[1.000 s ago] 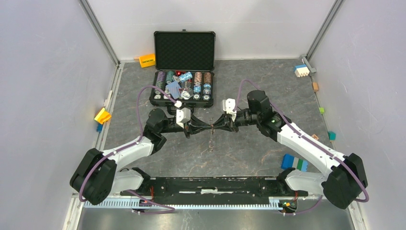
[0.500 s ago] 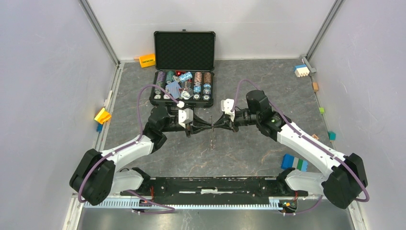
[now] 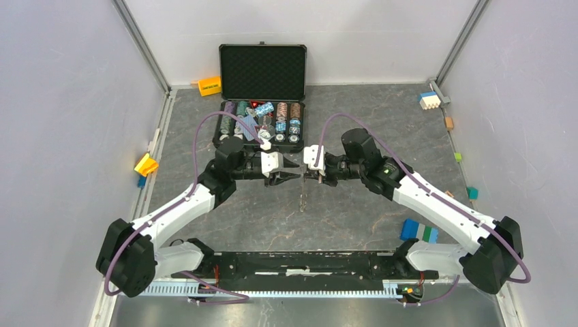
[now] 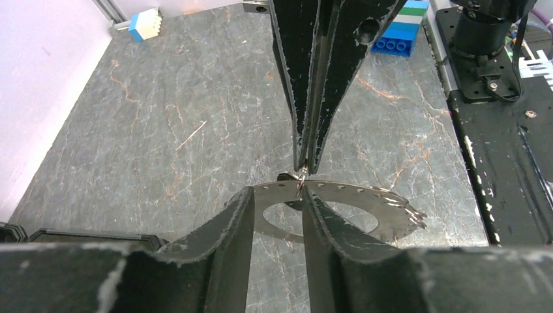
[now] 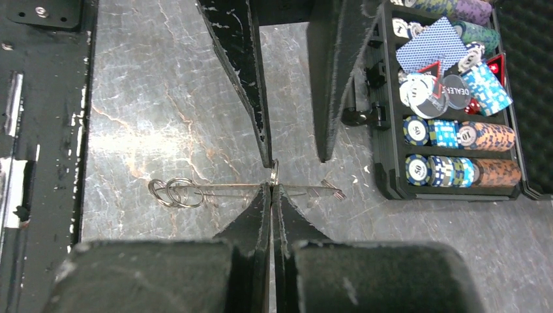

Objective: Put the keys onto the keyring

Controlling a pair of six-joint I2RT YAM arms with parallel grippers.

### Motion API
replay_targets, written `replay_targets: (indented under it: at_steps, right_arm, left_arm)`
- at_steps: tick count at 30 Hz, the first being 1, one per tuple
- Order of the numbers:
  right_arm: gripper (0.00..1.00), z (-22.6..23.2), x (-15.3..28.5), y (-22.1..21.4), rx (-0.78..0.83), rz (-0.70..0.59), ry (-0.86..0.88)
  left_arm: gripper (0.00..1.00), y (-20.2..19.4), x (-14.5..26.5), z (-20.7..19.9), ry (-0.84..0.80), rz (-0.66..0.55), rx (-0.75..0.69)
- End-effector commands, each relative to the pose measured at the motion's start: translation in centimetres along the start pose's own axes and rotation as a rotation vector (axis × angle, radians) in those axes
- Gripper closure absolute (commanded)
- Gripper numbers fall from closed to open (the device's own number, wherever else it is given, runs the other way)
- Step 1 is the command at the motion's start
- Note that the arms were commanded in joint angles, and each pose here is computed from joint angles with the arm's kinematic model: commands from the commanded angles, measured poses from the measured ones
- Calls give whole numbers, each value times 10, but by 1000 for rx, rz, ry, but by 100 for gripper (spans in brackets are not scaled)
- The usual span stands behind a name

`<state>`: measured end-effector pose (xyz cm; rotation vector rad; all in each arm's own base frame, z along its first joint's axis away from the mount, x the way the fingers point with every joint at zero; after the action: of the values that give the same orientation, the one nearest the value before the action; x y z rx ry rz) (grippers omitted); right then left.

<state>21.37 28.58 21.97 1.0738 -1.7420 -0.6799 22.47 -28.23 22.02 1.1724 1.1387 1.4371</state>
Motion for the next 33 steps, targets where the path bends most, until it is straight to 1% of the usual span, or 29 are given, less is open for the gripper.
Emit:
replay_targets:
  at_steps: [1,7,9,13,15,20,22,23,25,26,27,30,32,33]
  right_arm:
    - [100,-17,3,16,49,-6,-51]
    - [100,-16,-1,16,44,-6,-41]
    - [100,-16,-2,16,41,-6,-37]
    - [100,-16,-2,16,39,-6,-38]
    - [100,-16,-2,16,39,-7,-38]
    - [100,-15,-3,16,34,-13,-35]
    - [100,-14,-4,16,28,-15,-30]
    - [100,-14,-4,16,27,-17,-31]
    - [100,-13,-5,16,20,-19,-30]
    - [99,-13,-4,16,20,-21,-32]
    - [95,-13,-4,16,19,-24,-35]
    - [80,-12,2,15,25,-34,-71]
    - [73,-10,5,16,27,-67,-85]
    - [71,-7,7,16,22,-81,-86]
  left_arm:
    - [65,11,-4,9,2,8,-59]
    - [79,12,-8,4,-29,3,-47]
    - [80,11,-9,2,-39,3,-46]
    - [77,10,-11,-1,-59,2,-42]
    - [78,11,-11,-1,-61,1,-44]
    - [86,8,-13,-3,-70,5,-37]
    - [95,9,-13,-3,-72,4,-36]
    - [98,10,-14,-3,-73,2,-35]
    - [98,9,-13,-4,-75,1,-31]
    - [98,8,-13,-5,-74,-4,-24]
    - [98,11,-12,-6,-68,-21,-17]
    - [98,16,-9,-8,-42,-87,-1]
    - [98,27,-5,-6,-22,-164,3]
    - [98,31,-4,-7,-20,-194,28]
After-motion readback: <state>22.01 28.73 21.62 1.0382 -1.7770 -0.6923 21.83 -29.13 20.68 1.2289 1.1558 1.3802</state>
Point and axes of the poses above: each gripper's point midway between its finger pads, its own x axis back along the fingers, its own z axis along the line the jaws close on, y = z × x, the point moved 1 cm from there along x, back along the fingers, and after that the axes turned 9 degrees about x, right-handed, at the moved point
